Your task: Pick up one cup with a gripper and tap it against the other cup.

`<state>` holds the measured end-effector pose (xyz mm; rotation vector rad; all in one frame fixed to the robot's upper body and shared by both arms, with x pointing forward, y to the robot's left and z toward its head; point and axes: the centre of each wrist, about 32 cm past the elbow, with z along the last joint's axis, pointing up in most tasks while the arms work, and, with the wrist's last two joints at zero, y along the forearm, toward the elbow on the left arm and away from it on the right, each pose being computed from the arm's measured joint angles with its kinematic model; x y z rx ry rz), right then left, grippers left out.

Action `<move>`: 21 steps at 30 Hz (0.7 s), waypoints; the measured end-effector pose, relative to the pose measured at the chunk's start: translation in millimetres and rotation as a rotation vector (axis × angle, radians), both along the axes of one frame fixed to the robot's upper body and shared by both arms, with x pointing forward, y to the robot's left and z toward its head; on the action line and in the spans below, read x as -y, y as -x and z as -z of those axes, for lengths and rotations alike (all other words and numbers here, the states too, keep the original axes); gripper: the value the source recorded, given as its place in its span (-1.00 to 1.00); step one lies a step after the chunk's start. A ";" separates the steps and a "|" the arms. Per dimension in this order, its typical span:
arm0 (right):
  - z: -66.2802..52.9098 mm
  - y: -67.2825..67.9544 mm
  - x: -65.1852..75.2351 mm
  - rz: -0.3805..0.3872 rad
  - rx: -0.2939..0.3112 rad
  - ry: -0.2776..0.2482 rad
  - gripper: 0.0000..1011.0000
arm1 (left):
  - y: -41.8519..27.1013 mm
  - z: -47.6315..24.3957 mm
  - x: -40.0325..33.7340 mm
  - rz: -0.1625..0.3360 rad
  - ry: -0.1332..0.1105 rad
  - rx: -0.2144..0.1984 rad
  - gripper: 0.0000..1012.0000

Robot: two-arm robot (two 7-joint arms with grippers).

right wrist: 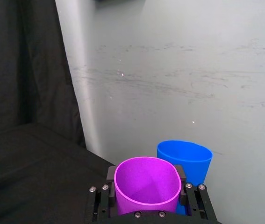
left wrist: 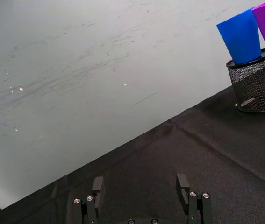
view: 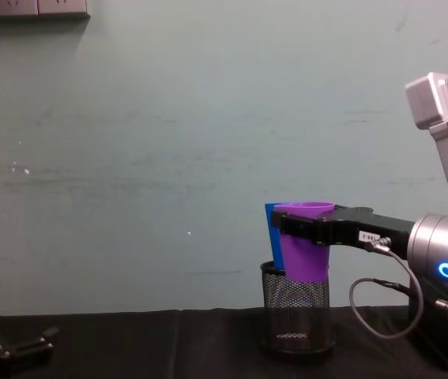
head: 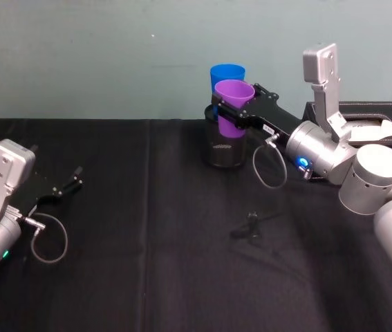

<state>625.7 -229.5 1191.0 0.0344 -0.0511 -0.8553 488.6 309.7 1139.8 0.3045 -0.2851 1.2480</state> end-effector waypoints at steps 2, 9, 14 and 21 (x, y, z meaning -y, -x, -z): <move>-0.4 0.0 0.1 0.000 0.001 -0.001 0.43 | 0.0 0.0 0.0 0.000 0.000 0.000 0.98; -0.5 0.0 0.1 -0.001 0.001 -0.001 0.44 | 0.0 0.0 0.0 0.000 0.000 0.000 0.98; -0.5 0.1 0.1 -0.001 0.001 0.000 0.44 | 0.0 0.0 0.0 0.000 0.000 0.000 0.98; -0.3 0.2 0.1 -0.001 0.000 0.000 0.44 | 0.0 0.0 0.0 0.000 0.000 0.000 0.98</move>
